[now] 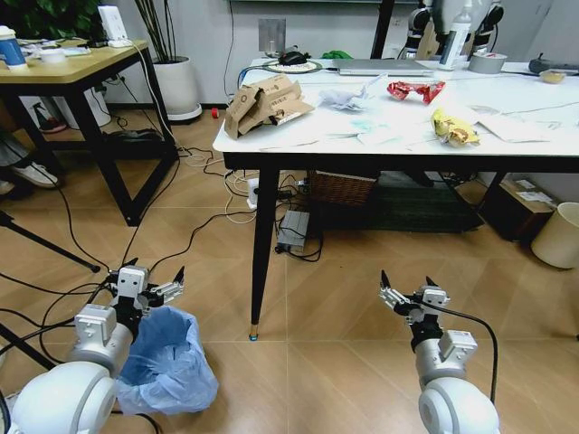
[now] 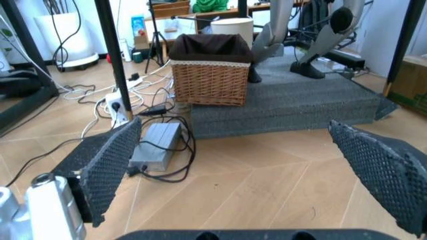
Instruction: Pick up the trash bin and place the trash from the table into it.
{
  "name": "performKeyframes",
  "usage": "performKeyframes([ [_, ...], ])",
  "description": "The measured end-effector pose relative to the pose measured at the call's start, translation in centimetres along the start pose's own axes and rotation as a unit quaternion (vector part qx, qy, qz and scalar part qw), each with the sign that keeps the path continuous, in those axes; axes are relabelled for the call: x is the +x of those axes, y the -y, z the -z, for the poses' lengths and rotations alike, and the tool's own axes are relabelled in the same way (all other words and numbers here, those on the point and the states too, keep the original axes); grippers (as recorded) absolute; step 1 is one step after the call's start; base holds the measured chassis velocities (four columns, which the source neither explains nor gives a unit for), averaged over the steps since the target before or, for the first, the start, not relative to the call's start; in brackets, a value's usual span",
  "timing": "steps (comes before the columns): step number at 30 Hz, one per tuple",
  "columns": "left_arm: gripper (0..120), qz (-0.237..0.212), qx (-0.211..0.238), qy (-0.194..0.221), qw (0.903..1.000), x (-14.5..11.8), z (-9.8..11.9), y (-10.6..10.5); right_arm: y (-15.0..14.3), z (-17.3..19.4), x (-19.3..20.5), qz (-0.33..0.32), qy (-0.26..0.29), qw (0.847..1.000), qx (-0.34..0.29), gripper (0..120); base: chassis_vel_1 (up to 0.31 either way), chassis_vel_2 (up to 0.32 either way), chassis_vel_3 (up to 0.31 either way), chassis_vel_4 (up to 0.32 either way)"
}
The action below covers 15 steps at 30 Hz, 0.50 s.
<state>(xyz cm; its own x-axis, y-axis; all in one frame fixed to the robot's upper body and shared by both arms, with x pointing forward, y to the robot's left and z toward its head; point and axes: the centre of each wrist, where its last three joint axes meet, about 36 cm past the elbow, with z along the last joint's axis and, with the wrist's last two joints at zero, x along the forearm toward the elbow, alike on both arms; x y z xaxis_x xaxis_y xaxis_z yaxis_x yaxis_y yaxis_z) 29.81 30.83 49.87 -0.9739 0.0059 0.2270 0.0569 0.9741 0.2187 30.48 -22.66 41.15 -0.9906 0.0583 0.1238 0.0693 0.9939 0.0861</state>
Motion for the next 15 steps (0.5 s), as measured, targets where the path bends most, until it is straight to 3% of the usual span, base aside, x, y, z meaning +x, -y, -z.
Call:
performKeyframes([
  [11,100,-0.013,0.002,-0.008,0.9999,-0.43,-0.21,0.69,0.14,0.04,-0.22,-0.002,0.001,1.0,0.001,100,0.0,0.0,0.0,0.0],
  [15,100,-0.001,0.004,-0.044,0.999,0.05,-0.81,0.38,0.03,-0.17,-0.32,-0.003,-0.001,1.0,-0.002,100,0.0,0.0,0.0,0.0],
])
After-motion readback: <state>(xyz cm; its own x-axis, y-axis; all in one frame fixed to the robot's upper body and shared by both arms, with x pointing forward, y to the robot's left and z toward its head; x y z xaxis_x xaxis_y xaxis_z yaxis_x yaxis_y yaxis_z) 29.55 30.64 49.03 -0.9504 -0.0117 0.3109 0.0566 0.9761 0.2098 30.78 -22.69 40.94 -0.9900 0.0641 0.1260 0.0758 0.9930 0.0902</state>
